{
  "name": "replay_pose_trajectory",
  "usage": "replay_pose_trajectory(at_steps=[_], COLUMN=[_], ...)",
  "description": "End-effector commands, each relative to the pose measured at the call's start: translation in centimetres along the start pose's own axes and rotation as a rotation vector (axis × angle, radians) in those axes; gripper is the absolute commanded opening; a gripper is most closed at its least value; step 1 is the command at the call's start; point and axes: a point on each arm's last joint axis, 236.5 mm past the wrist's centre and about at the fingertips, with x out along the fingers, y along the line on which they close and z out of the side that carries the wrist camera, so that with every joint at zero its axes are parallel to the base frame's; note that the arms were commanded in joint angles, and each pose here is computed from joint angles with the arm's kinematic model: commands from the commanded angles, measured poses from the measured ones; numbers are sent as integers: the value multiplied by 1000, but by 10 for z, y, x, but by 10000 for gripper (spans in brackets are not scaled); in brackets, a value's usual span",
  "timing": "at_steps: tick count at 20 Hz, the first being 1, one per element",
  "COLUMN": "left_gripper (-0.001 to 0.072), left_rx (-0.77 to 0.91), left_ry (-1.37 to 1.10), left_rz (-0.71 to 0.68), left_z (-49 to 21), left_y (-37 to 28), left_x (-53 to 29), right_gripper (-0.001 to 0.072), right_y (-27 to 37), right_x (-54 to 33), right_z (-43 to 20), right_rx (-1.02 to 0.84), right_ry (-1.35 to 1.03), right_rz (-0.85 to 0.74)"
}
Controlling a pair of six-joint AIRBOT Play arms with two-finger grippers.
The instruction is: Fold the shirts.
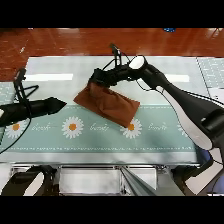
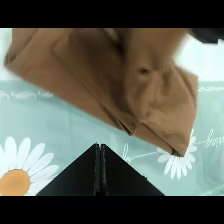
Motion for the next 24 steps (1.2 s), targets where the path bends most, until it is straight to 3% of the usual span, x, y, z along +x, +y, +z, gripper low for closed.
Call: replay_pose_trajectory(at_steps=[1,4,6,9,11,12,14,18,24], left_gripper=[22,22,22,22,22,22,22,22,22], left_rx=[-38,-57,-58,-50,-46,-45,-44,-57,-76], left_ry=[-20,-83,-138,-218,-236,-226,-213,-192,-154], left_rz=[13,26,34,44,46,42,38,42,45], left_z=[-10,12,34,62,67,64,60,52,40], left_y=[11,17,18,16,15,14,13,18,24], left_x=[15,6,-9,-32,-37,-35,-32,-27,-19], right_gripper=[419,413,413,413,413,413,413,413,413], right_y=[6,9,-3,-63,-112,-127,-152,-189,-178], right_x=[-2,-74,-145,-267,-341,-355,-334,-240,-141], right_z=[-1,13,16,4,-7,-18,-54,-139,-156], right_rx=[-12,13,-25,-87,-11,39,164,487,595], right_ry=[46,94,112,63,-128,-247,-384,-300,-126], right_rz=[39,62,-23,-476,-823,-894,-824,-567,-314])
